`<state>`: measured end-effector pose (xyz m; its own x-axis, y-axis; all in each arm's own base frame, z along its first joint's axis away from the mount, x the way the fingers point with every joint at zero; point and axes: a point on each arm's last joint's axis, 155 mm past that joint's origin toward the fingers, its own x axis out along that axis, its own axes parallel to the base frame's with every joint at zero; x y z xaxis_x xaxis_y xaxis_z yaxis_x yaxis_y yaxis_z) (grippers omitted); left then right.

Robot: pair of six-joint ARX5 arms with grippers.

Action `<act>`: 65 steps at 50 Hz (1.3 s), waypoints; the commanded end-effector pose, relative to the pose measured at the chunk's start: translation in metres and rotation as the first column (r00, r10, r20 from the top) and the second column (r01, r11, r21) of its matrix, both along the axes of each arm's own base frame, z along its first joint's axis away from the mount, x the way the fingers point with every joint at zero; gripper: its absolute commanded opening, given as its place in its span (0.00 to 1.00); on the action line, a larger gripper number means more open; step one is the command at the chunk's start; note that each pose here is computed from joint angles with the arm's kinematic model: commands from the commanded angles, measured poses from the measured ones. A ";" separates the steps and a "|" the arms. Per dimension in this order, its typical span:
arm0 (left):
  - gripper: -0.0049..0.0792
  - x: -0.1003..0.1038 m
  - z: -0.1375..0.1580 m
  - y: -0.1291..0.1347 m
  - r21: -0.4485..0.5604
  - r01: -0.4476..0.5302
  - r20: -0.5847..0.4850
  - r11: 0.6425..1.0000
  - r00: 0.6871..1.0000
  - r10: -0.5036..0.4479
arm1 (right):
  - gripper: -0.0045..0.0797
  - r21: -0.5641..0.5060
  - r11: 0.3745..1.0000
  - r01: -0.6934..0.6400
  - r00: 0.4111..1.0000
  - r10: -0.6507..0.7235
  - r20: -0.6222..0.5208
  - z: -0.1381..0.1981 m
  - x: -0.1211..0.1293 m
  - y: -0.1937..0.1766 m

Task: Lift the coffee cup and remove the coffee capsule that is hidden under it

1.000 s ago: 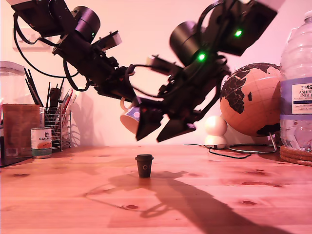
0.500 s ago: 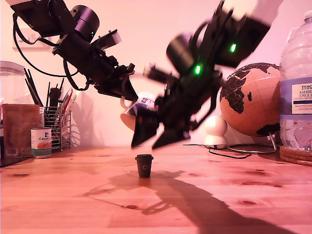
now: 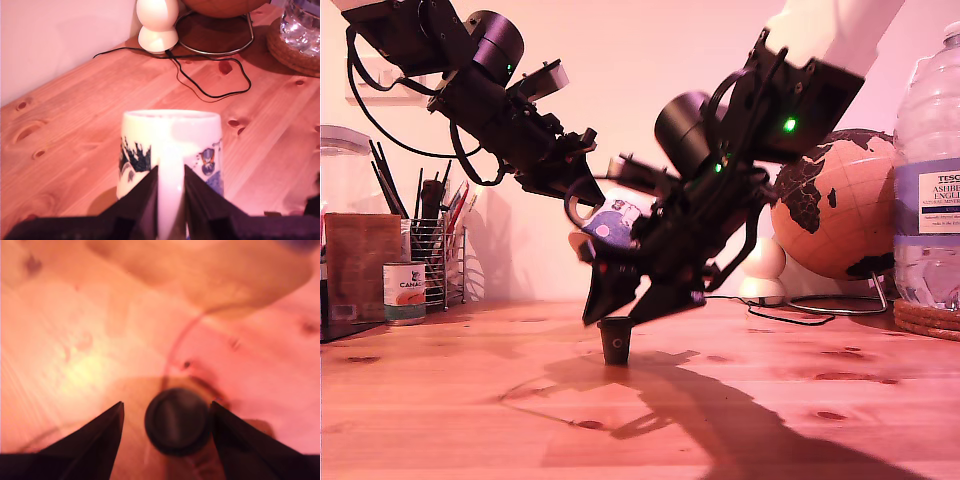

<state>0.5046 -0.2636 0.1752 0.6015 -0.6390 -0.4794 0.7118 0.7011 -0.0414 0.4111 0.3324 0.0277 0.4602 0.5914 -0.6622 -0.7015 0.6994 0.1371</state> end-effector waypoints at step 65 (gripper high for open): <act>0.03 0.005 0.004 0.001 -0.024 0.007 0.016 1.000 1.000 -0.007 | 0.06 -0.036 0.993 0.117 0.993 -0.116 0.032 0.022 0.021 -0.031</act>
<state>0.5054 -0.2607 0.1759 0.5977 -0.6454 -0.4756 0.7145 0.6979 -0.0491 0.4210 0.3061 0.0257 0.5042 0.5025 -0.7024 -0.6269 0.7723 0.1026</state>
